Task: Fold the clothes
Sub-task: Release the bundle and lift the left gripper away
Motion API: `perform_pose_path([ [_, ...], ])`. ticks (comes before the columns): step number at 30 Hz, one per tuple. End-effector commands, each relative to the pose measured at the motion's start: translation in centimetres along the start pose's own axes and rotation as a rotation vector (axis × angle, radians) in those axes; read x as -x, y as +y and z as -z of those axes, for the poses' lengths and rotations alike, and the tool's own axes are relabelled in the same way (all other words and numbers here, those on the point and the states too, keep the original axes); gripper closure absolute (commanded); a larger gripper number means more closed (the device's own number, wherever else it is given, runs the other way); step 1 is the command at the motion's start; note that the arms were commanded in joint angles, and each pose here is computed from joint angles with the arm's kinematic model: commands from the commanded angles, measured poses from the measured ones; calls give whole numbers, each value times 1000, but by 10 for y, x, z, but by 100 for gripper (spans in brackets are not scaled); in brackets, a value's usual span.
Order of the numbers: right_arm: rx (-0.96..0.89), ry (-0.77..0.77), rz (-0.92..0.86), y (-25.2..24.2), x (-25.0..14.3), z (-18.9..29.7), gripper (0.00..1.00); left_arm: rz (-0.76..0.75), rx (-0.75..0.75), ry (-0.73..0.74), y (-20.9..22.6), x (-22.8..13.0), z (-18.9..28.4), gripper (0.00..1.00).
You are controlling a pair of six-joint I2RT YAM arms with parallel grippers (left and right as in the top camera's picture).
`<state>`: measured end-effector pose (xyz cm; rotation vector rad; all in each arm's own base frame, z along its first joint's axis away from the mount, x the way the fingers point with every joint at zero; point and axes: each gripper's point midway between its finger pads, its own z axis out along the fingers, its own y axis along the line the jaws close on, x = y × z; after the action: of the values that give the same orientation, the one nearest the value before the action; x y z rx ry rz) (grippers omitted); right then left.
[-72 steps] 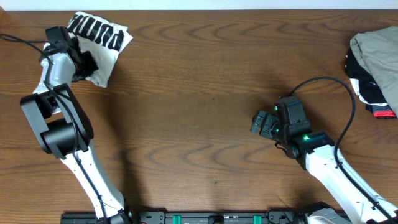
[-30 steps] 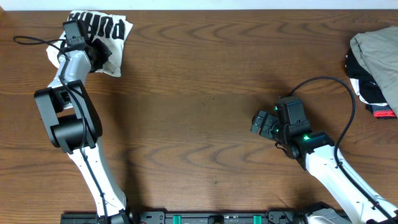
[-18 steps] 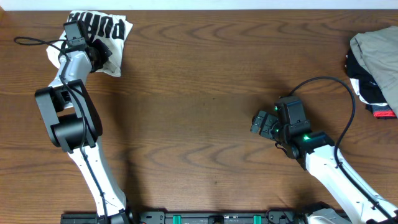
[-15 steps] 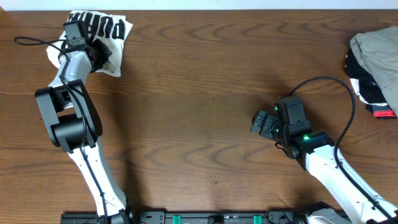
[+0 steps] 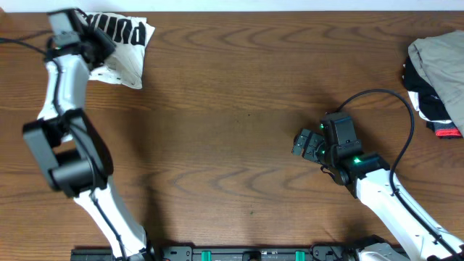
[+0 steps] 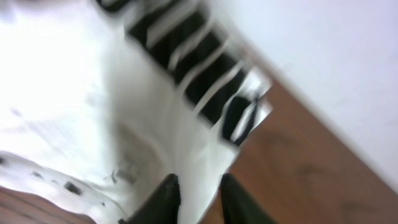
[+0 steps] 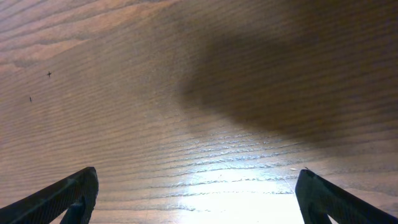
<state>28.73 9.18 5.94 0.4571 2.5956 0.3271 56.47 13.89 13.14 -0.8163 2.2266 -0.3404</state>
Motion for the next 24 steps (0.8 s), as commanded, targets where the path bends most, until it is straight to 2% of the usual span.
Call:
perform_pose_path([
  [1, -4, -11, 2, 1, 0, 1, 1, -4, 35, -126, 1, 35, 27, 65],
  [3, -4, -11, 2, 1, 0, 1, 1, -6, 99, -187, 12, 47, 28, 60],
  [6, -4, -11, 2, 1, 0, 1, 1, -69, 191, -247, 28, 58, 24, 59],
  [10, -6, -13, 2, 0, 1, 1, 1, -159, 223, -301, 39, 67, 1, 56],
  [17, -21, -25, 2, -2, 3, 1, 1, -288, 233, -335, 60, 59, -55, 55],
  [24, -21, -25, 2, -2, 3, 1, 1, -272, 305, -341, 99, 50, -82, 54],
])
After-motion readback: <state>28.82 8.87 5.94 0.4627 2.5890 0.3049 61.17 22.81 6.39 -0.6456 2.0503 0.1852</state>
